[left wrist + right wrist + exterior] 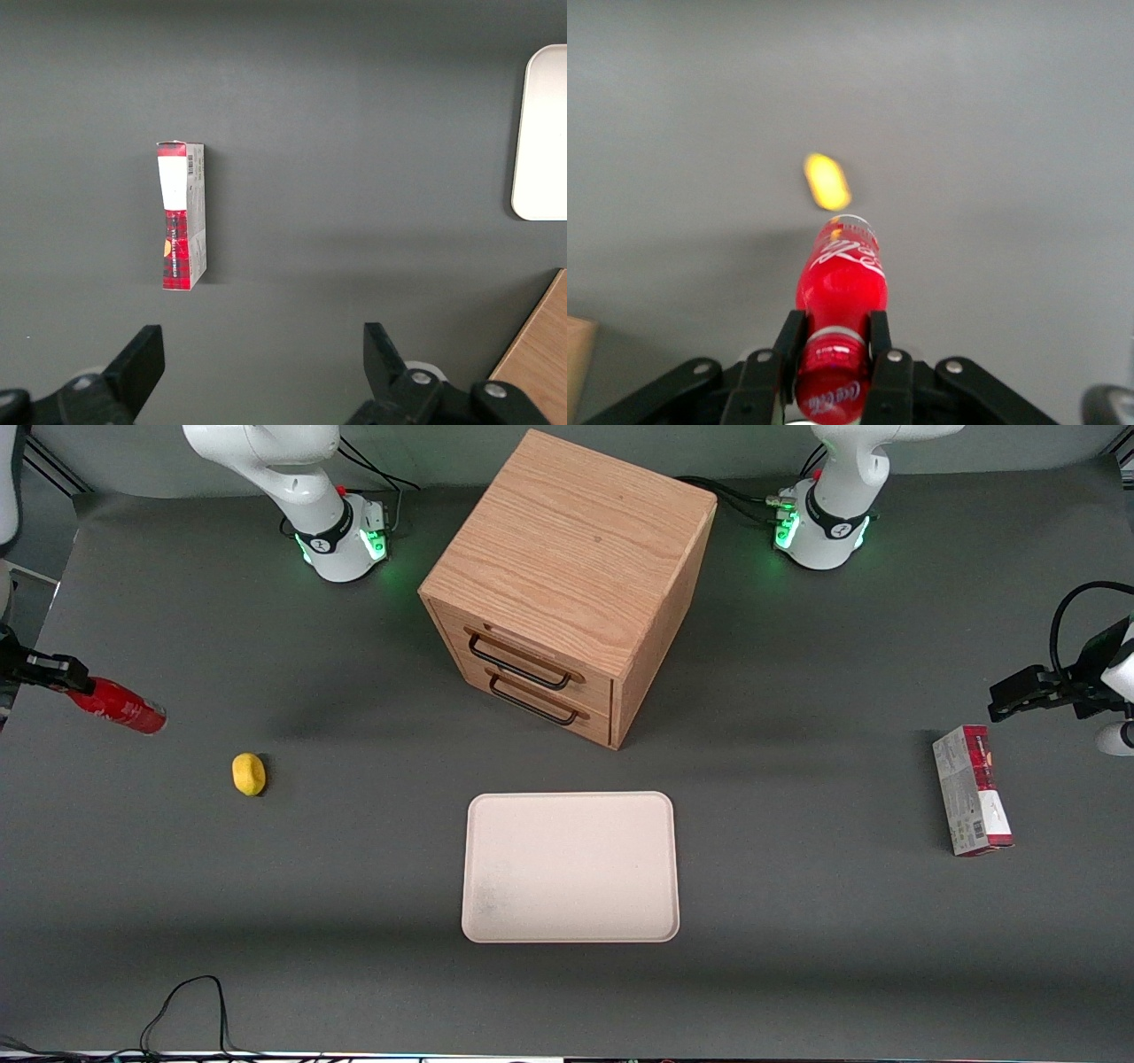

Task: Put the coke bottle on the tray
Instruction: 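Carry the bottle with the right gripper over to the cream tray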

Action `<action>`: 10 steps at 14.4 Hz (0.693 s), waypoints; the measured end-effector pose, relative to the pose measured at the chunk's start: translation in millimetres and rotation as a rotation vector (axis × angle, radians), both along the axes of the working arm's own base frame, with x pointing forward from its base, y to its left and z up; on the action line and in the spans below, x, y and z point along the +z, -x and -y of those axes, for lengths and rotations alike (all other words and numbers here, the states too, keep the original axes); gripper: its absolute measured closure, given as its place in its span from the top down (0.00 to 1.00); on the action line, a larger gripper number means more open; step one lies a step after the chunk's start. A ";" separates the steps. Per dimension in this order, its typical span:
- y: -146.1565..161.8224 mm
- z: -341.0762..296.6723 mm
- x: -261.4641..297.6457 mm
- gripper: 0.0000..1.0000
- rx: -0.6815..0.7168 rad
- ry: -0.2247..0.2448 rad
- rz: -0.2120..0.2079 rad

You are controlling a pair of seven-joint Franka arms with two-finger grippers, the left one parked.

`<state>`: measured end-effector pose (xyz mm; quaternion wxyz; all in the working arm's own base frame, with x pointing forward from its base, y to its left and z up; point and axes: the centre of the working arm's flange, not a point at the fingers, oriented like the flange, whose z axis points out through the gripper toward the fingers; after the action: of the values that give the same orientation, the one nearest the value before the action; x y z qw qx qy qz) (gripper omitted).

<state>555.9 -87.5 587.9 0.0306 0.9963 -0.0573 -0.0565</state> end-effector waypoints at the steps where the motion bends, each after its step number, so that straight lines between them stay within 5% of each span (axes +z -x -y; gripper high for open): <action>1: -15.8 -19.1 14.7 0.33 0.011 -0.017 0.002; 6: -73.7 -160.3 46.4 0.33 0.034 -0.096 0.085; 10: -99.5 -295.0 5.0 0.33 0.029 -0.164 0.172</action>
<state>655.4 207.6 592.9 -0.0551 0.9973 -0.0404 0.0250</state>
